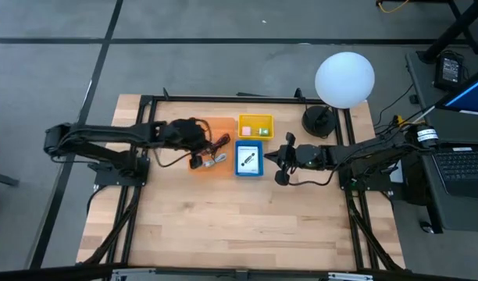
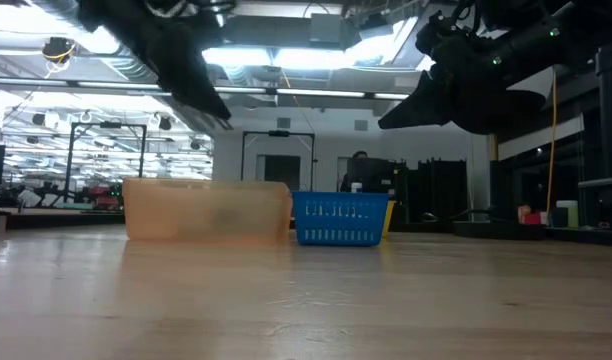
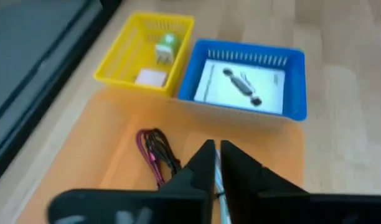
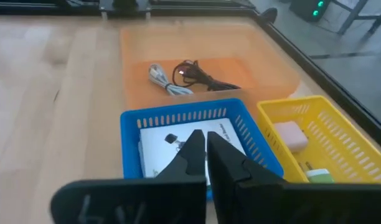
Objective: Pick and place items into bin
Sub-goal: Return to Home Position
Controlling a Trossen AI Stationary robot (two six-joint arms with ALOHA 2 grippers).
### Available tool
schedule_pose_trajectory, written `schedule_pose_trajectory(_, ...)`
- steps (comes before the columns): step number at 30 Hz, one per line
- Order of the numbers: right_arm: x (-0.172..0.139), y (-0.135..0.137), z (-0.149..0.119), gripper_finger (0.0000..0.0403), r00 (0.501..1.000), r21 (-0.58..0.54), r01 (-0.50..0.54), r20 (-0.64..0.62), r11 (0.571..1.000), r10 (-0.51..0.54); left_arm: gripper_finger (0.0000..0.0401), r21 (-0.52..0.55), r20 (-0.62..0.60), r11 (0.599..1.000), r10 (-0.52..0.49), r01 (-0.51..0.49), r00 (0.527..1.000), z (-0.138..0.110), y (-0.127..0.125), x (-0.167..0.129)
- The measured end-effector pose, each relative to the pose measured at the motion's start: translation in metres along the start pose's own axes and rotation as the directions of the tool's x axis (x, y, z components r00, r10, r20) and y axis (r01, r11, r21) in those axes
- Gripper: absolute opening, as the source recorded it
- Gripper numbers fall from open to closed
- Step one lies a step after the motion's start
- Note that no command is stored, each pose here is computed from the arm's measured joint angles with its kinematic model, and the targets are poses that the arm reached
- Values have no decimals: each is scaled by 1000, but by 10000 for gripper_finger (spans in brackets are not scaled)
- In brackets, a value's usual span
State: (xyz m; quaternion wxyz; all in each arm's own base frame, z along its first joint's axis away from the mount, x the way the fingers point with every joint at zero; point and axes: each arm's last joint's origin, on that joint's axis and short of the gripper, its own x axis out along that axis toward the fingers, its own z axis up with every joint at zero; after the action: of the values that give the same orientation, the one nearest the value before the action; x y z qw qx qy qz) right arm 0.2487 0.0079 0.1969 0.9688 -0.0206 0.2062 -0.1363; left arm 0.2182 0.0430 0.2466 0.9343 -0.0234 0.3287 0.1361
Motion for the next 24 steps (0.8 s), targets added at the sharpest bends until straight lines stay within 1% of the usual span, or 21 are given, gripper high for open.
schedule_pose_trajectory(2, 0, 0, 0, 0, 1000, 15, -19, -1, 1000, 19, 6, -7, 59, 1000, 1, -1, 998, -8, 1, -7)
schedule_pose_trajectory(5, 0, 1, 0, 0, 999, 49, -46, -2, 998, 47, 4, -3, 164, 1000, 8, -7, 986, -20, 2, -17)
schedule_pose_trajectory(11, 0, 1, 0, 0, 999, 52, -48, 1, 997, 48, 1, 1, 372, 1000, -6, 7, 928, -48, 2, -22)
schedule_pose_trajectory(14, 0, 1, 0, 0, 999, 53, -48, 1, 997, 48, 2, -13, 425, 1000, -9, 16, 905, -65, 1, -18)
schedule_pose_trajectory(18, 0, 1, 1, 0, 999, 57, -48, 5, 997, 48, 1, -23, 469, 999, -23, 38, 883, -80, 1, -14)
schedule_pose_trajectory(21, 0, 1, 2, 0, 999, 66, -49, 15, 997, 48, 2, -21, 499, 999, -14, 28, 866, -81, 2, -20)
schedule_pose_trajectory(24, 0, 1, 2, 0, 999, 88, -50, 18, 995, 48, 1, 15, 545, 1000, -23, 18, 838, -79, 2, -29)
